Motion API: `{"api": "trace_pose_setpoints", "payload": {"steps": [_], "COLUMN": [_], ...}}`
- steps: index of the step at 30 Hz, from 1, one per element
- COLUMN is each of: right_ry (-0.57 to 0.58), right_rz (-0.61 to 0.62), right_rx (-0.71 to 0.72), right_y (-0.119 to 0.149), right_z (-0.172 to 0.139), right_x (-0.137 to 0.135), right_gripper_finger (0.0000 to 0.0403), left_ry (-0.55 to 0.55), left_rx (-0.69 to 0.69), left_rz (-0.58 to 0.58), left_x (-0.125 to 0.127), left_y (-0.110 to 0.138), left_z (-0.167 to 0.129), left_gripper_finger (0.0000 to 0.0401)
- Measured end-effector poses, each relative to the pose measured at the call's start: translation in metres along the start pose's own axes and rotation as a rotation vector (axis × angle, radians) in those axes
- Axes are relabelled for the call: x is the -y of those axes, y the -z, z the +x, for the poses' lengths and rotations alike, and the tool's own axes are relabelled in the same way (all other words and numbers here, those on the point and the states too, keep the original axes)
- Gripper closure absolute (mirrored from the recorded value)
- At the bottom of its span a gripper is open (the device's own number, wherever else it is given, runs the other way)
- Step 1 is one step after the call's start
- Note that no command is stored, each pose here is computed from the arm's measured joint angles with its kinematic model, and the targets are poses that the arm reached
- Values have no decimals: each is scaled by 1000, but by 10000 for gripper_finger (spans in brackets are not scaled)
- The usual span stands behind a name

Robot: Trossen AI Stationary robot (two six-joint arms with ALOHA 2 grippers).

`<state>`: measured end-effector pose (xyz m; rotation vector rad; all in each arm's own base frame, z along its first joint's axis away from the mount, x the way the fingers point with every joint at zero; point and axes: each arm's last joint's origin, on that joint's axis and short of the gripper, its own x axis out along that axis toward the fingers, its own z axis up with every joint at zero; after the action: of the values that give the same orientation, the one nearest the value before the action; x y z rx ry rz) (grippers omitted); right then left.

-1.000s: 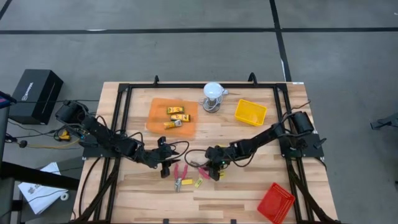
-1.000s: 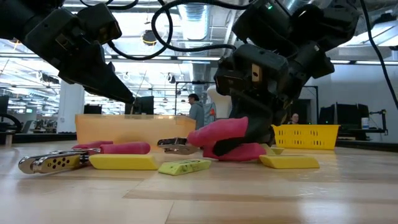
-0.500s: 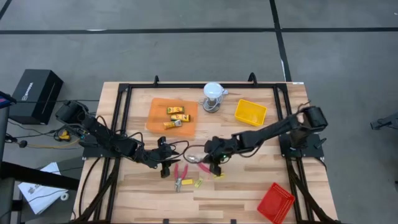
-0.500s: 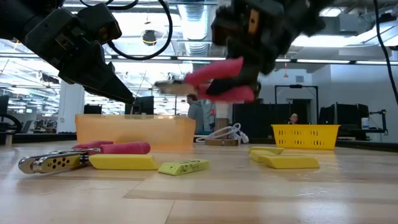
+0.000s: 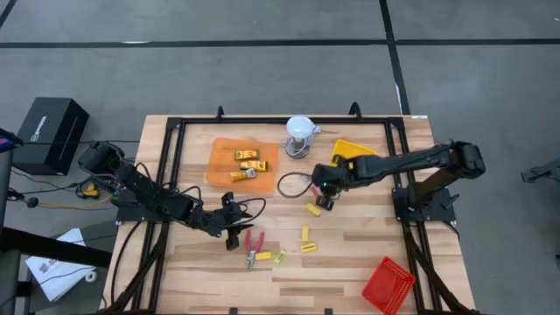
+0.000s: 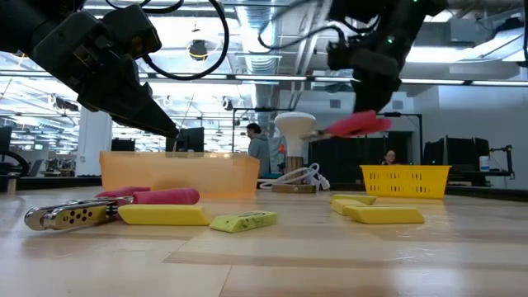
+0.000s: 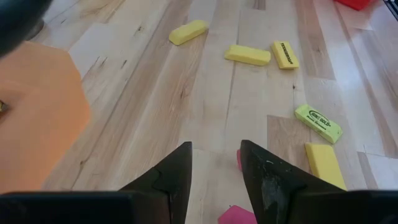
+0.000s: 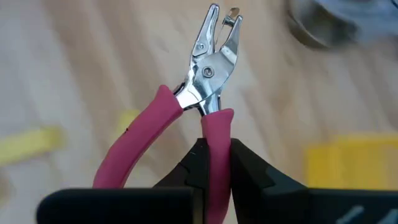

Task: Pick & Place School Supplies
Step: Put the pink hole puncher into the yellow bin

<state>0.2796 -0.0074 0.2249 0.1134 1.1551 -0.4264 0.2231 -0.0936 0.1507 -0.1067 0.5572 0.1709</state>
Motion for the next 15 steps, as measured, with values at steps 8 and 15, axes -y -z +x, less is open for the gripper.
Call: {"api": "trace_pose_setpoints", "payload": {"steps": [8,15], "right_ry": [169,274], "right_rz": [54,71], "right_rx": [-151,-221], "right_y": [9,15], "right_z": [-1,-6], "right_x": [46,76], "right_gripper_finger": [374,374], "left_ry": [3,4], "left_rx": [0,-1], "left_rz": [2,2], "left_x": [1,1], "left_y": [0,0], "left_z": [0,0], "left_gripper_finger": [270,270]}}
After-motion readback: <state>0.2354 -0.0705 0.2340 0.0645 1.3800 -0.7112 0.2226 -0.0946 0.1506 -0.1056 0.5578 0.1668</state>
